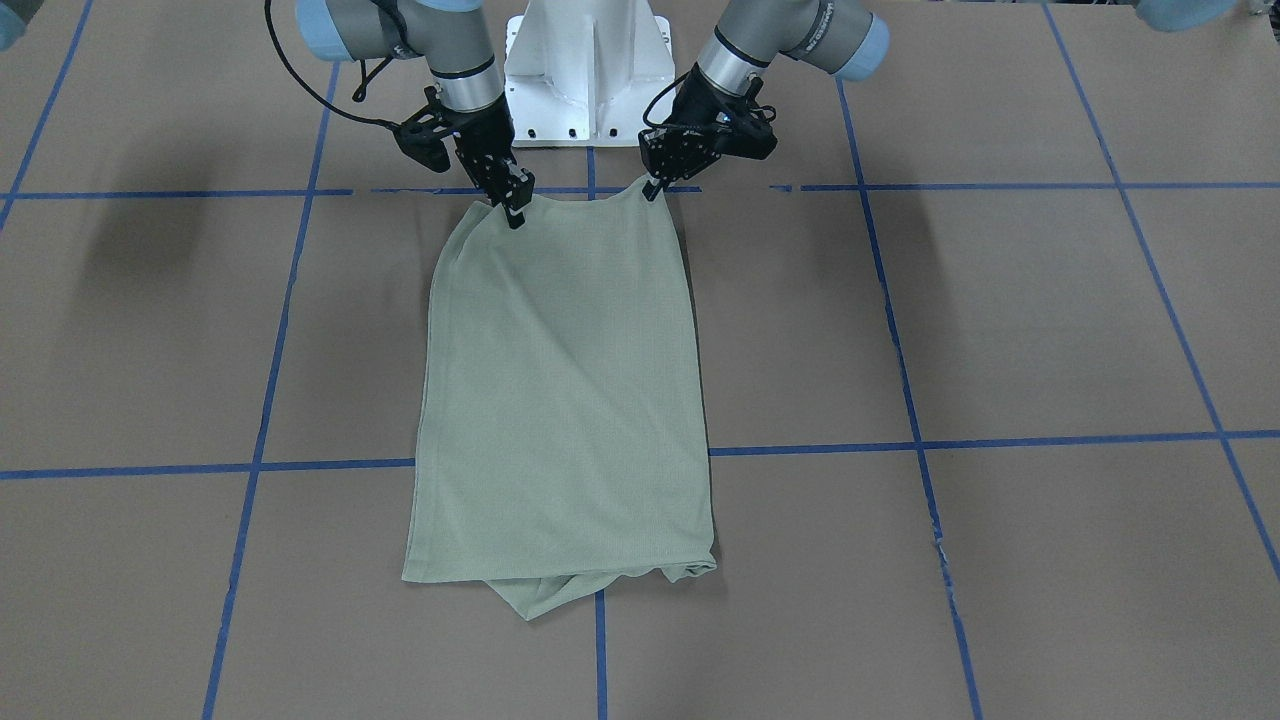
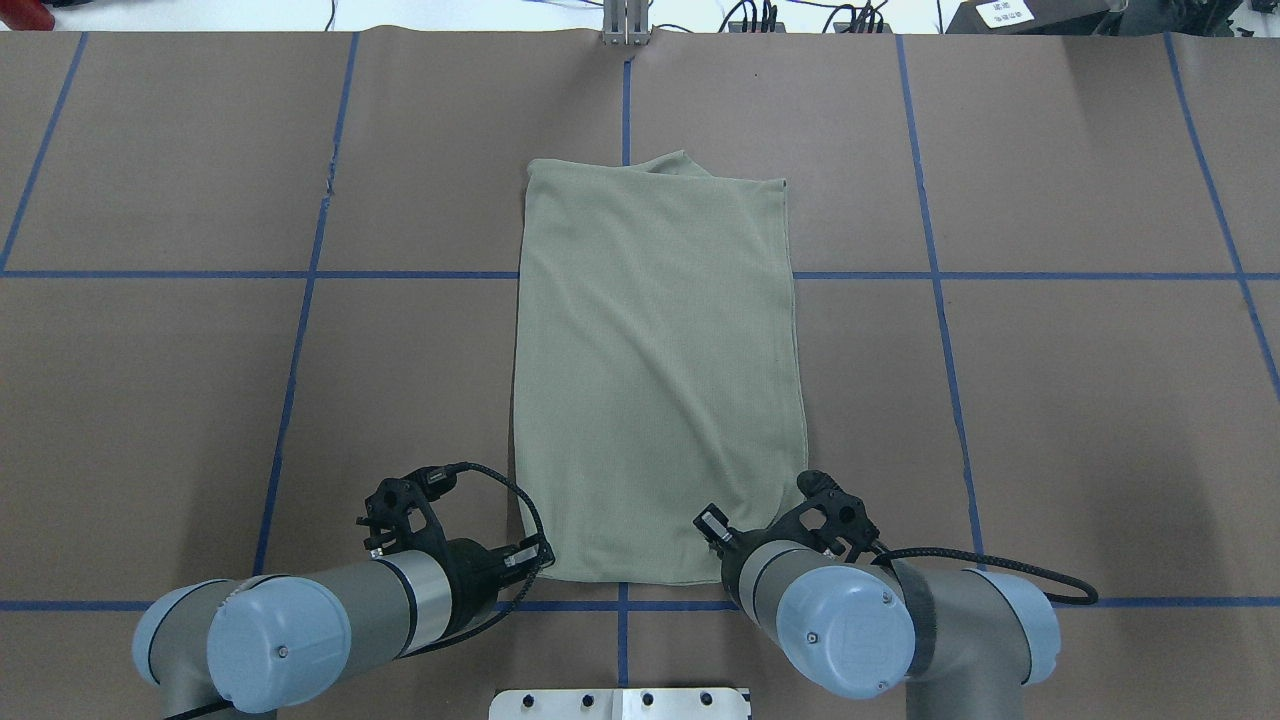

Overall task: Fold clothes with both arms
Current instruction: 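Grasp the near end of the green shirt with both grippers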

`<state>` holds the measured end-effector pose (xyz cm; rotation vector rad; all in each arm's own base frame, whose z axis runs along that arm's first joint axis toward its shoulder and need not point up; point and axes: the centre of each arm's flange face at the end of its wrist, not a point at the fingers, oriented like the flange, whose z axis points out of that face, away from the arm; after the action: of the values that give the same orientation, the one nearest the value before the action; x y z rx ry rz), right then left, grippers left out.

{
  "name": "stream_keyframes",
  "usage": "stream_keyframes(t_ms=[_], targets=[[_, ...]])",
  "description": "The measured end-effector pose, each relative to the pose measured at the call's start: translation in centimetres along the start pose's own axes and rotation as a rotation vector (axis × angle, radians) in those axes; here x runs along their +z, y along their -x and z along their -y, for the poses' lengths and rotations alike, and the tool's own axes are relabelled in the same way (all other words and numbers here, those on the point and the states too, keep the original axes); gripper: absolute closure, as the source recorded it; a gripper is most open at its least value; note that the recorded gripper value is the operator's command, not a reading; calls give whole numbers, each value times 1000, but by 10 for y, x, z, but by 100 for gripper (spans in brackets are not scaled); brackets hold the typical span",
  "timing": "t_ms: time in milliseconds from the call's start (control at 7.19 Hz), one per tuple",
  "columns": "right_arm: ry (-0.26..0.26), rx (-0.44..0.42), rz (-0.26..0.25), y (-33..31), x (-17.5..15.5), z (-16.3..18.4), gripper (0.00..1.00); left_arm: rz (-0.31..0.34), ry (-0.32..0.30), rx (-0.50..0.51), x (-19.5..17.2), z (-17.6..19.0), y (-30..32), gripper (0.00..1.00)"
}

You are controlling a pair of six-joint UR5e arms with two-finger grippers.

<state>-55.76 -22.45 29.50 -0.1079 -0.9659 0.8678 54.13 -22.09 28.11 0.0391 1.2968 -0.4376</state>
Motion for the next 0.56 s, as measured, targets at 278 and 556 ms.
stream_keyframes(t_ms=[278, 556], targets=[[17, 12, 27, 10, -25, 4, 100, -26, 34, -4, -18, -1, -13, 100], [31, 4, 27, 22, -87, 6, 100, -49, 125, -5, -78, -5, -48, 100]])
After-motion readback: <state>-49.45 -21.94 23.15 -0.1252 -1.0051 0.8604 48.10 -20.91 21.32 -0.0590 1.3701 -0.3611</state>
